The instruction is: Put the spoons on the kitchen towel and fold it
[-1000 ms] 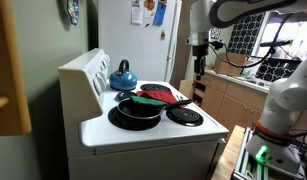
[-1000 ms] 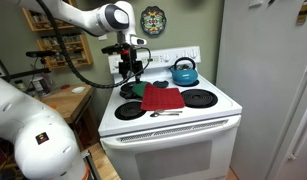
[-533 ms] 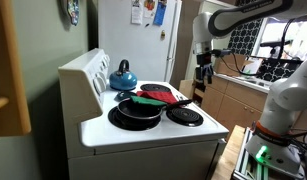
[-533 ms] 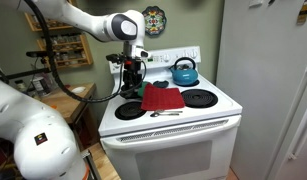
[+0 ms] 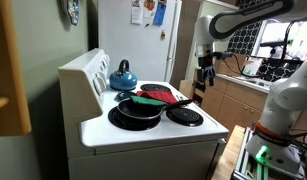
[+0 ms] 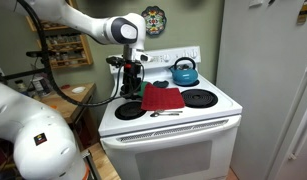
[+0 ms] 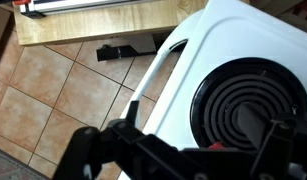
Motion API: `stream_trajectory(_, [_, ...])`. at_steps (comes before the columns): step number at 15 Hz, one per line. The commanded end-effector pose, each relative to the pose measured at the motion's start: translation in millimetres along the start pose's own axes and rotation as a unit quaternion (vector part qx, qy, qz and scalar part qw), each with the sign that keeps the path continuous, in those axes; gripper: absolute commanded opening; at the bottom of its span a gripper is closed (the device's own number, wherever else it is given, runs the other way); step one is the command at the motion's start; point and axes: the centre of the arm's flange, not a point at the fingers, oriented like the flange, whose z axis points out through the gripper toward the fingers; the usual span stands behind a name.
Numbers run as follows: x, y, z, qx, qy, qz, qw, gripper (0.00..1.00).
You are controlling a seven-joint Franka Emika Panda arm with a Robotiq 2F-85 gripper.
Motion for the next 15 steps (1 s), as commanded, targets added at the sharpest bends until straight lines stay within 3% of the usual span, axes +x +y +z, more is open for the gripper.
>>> stream_trajectory(1, [-0.1, 0.0, -0.1, 0.000, 0.000, 0.000, 1.0000, 1.00])
stream_trajectory(5, [40.1, 46.8, 12.5, 0.013, -0.012, 0.122, 0.9923, 1.00])
stream_trajectory(9, [89.5, 69.4, 27.9, 0.037, 0.016, 0.202, 0.9786, 1.00])
stream_trajectory(11, [112.5, 69.5, 40.1, 0.047, 0.019, 0.223, 0.9734, 1.00])
stream_trajectory(12, [122.7, 68.7, 48.7, 0.051, 0.010, 0.215, 0.9752, 1.00])
stream_trajectory(13, [95.3, 72.4, 37.7, 0.049, 0.022, 0.204, 0.9774, 1.00])
stream_trajectory(15, [110.0, 70.2, 49.6, 0.048, 0.011, 0.206, 0.9774, 1.00])
